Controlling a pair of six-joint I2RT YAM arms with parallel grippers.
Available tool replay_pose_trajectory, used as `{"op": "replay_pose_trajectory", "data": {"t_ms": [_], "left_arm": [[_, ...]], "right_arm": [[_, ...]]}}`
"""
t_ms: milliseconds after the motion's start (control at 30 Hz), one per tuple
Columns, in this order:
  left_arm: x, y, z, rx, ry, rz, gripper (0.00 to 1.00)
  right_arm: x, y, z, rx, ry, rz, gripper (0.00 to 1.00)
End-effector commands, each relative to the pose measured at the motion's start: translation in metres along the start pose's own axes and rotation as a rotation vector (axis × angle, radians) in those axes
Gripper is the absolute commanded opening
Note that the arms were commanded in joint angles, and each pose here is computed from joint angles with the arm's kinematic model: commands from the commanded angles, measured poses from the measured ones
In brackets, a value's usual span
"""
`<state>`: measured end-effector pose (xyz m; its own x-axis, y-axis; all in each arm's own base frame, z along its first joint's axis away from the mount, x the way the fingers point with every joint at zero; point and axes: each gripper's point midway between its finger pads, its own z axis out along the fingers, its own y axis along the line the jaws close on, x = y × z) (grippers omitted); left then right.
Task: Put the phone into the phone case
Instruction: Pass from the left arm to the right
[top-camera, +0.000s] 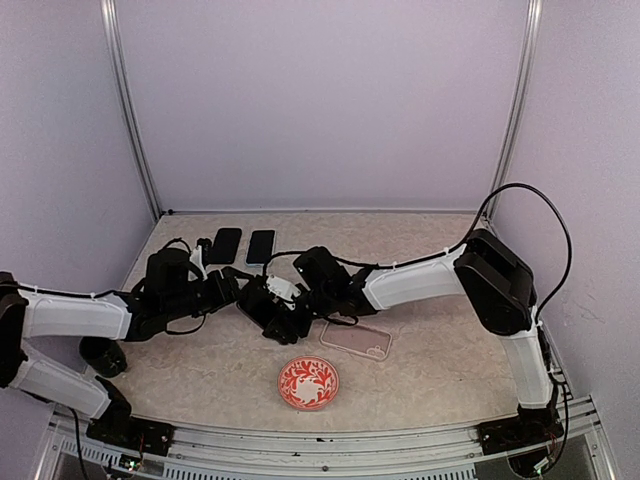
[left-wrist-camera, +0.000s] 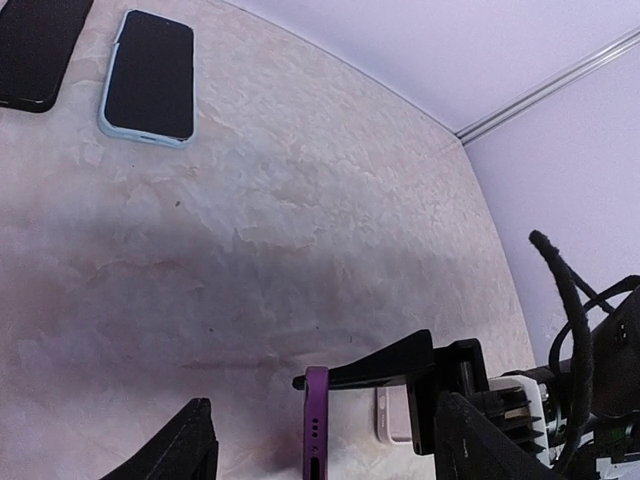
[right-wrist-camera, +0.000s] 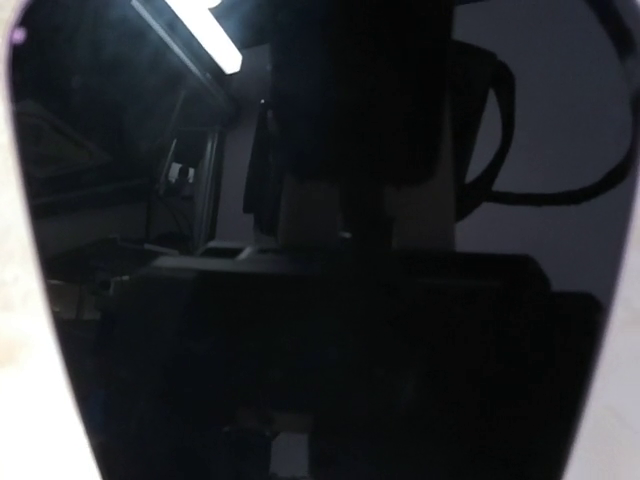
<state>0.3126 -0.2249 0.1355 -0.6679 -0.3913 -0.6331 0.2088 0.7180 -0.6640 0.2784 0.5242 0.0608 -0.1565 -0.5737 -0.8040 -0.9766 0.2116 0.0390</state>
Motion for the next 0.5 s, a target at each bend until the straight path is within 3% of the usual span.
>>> {"op": "replay_pose_trajectory", "data": {"t_ms": [0,467], "left_arm": [[-0.009,-0.027,-0.005,0.09,0.02,0.053,0.75],[0.011,-0.081,-0.005,0.399,0.218,0.127,0.73]], "right_arm": [[-0.045,0.001,-0.035,0.047,-0.06,-0.135,0.69],[-0.042,0.007,-0.087,0.099,0.036,-0.32,0.7]]}}
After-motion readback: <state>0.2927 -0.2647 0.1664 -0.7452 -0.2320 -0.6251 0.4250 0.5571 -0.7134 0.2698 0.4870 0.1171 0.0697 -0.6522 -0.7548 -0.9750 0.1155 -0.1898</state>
